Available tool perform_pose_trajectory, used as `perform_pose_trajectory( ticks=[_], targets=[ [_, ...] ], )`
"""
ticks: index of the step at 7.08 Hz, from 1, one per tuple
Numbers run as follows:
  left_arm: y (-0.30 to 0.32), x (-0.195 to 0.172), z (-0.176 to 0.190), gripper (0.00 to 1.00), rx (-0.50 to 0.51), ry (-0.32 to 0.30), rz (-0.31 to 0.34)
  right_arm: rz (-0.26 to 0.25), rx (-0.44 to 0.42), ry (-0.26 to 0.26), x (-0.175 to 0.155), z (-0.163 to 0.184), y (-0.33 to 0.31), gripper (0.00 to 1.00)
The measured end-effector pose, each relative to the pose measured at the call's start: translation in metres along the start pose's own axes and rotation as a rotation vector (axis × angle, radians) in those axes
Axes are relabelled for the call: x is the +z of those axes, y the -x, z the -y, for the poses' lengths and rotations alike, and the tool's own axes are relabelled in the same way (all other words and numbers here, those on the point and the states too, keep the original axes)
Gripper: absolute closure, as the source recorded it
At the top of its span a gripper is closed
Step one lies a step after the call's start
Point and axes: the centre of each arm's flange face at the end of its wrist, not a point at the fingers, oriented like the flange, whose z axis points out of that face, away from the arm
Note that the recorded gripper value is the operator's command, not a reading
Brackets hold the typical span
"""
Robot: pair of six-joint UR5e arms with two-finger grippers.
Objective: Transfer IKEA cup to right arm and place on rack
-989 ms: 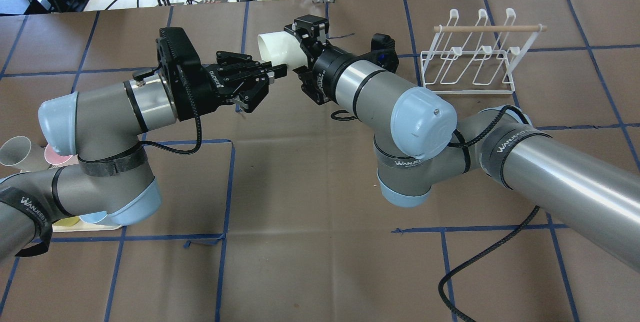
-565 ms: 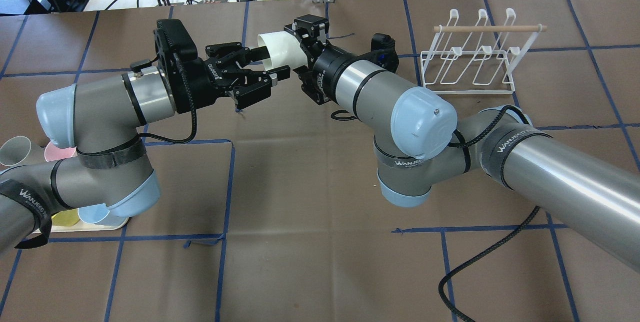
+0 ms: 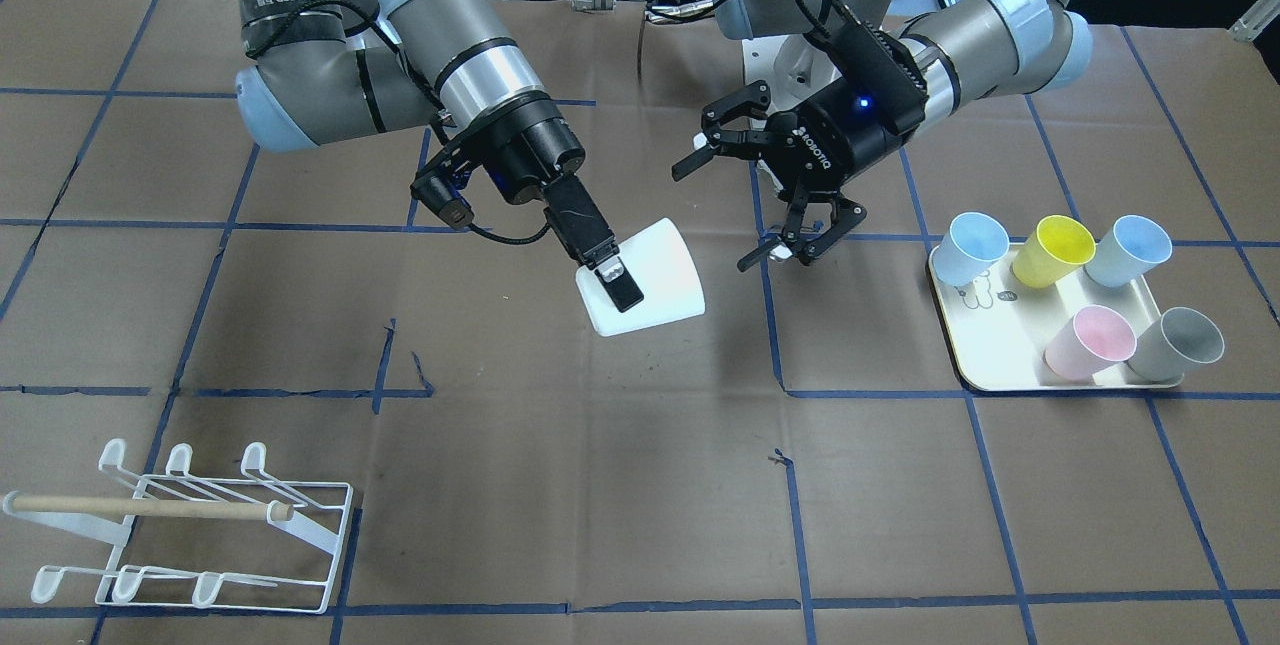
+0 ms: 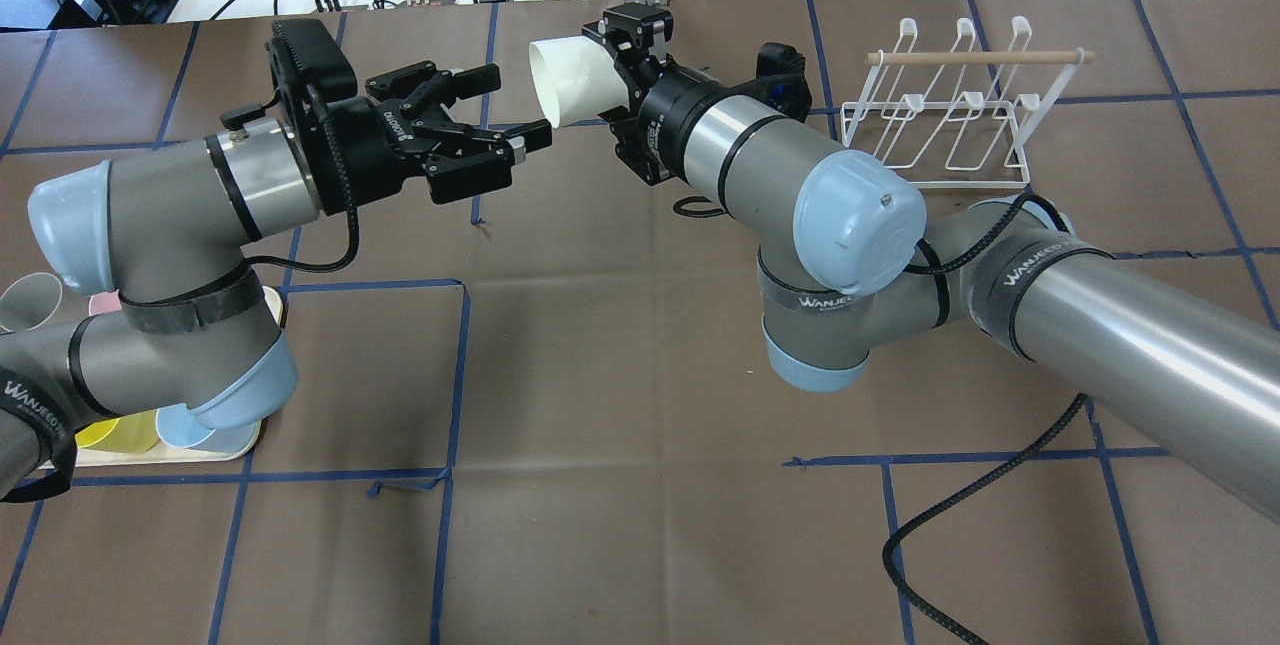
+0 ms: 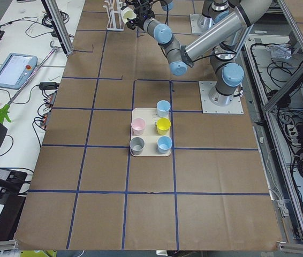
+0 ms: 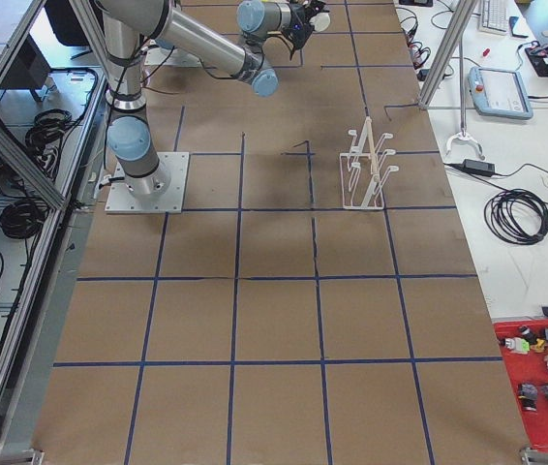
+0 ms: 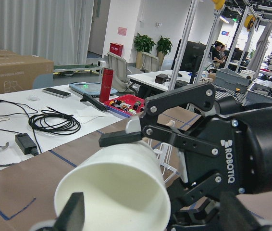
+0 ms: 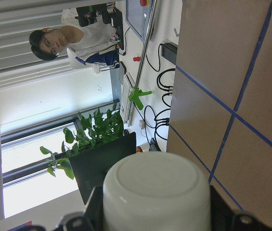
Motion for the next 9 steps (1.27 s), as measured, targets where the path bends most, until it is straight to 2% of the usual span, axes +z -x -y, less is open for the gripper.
perform_pose_trajectory(
  ticks=[1,2,3,4,5,6,7,8,9],
  targets=[
    [0.011,-0.013,0.001,0.01,-0.007,-0.009,0.035,0.012,-0.079,-0.038,-0.002,0.023,0.006,0.76],
    [0.02,-0.022,0.002,0.01,-0.015,-0.008,0.073,0.018,-0.196,-0.075,-0.004,0.045,0.011,0.79],
    [0.029,-0.026,0.003,0.01,-0.034,0.01,0.139,0.014,-0.341,-0.114,-0.007,0.066,0.015,0.8],
    [0.039,-0.03,0.003,0.01,-0.07,0.042,0.236,0.001,-0.48,-0.158,-0.01,0.089,0.018,0.8],
    [0.053,-0.033,0.002,0.01,-0.126,0.094,0.362,-0.025,-0.619,-0.217,-0.011,0.113,0.018,0.8],
    [0.073,-0.034,0.002,0.01,-0.219,0.184,0.52,-0.057,-0.766,-0.286,-0.011,0.136,0.015,0.8],
    [0.089,-0.031,0.004,0.01,-0.329,0.305,0.664,-0.088,-0.902,-0.349,-0.011,0.159,0.013,0.81],
    [0.096,-0.023,0.013,0.01,-0.424,0.458,0.776,-0.132,-1.031,-0.414,-0.01,0.181,0.013,0.81],
    [0.096,-0.016,0.029,0.01,-0.49,0.602,0.843,-0.18,-1.149,-0.47,-0.006,0.198,0.017,0.82]
  ],
)
